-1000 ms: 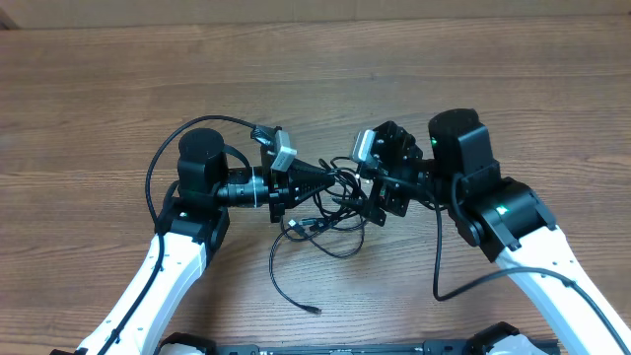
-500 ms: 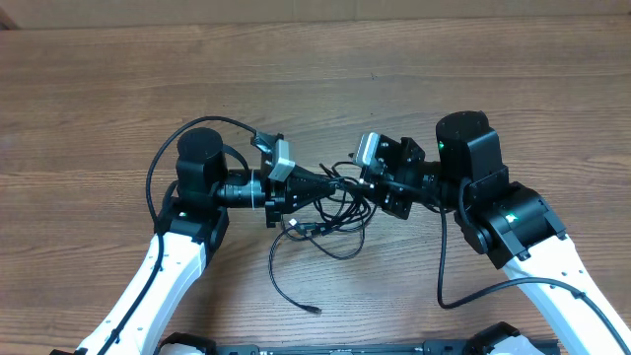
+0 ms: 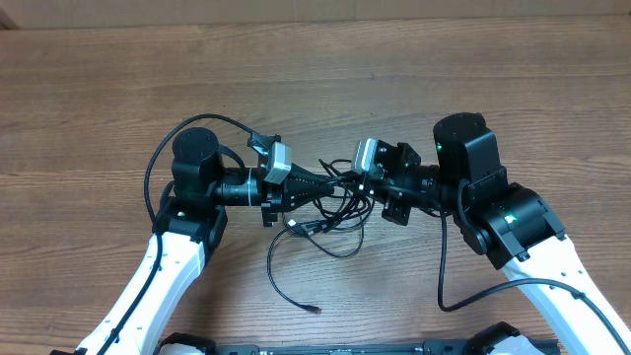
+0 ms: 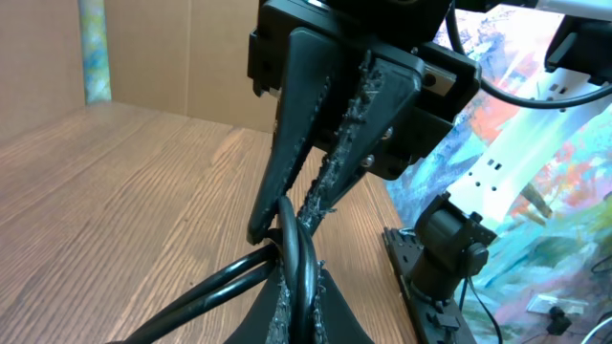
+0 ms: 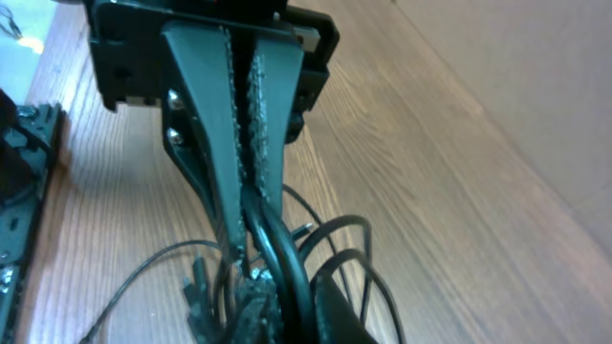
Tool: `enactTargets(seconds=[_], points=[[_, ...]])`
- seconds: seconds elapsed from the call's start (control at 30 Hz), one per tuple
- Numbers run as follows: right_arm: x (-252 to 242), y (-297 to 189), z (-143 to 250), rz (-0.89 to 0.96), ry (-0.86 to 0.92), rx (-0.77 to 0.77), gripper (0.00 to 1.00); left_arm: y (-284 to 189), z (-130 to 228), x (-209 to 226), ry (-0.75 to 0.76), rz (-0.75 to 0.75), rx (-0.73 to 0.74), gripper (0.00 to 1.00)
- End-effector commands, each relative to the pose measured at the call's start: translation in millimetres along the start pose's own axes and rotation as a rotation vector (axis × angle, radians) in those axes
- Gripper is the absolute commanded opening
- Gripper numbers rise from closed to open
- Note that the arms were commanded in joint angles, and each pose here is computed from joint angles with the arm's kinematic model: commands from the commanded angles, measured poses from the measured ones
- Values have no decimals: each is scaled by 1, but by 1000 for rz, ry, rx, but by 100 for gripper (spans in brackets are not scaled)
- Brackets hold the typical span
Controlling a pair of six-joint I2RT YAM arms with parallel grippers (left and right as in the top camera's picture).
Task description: Untangle cables
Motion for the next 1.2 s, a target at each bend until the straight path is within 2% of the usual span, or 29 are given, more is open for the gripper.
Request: enactTargets(seconds=[0.0,0.17,0.4,0.5,0.53,0.6,0.83,1.0,1.17], points=[[-6,-9,-13,56,-27,-25,4,1,-4,-11,37,121,-11,4],[-5,-9,-14,39,-27,-34,4,1,-4,-11,37,118,-11,4],[-3,-9,-14,23,-25,-39,4,1,-3,-3,33,39,-4,6],[-7,-9,-12,68,-22,-14,4,1,-2,1,19,-5,1,25],[-10,-9,-11,91,-14,-2,4,1,-1,1,14,-5,3,43],[-18,-10,-9,172,31,22,4,1,0,0,3,-5,5,100],[-40,-17,-6,414,186,62,4,1,3,0,-29,-8,13,100],[-51,-23,-4,554,359,46,4,1,4,0,-39,-7,14,100],[-54,-25,-4,596,476,8,4,1,4,1,-66,-17,16,100]])
Point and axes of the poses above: each gripper's point midway between its finger pads, its own y axis out along the fingers, its own x axis along the line the jaws close on, z = x × y, the point moved 8 cm from there along -y, back along the fingers, and after that the axes turned 4 degrees about y, right-handed, at the moved point
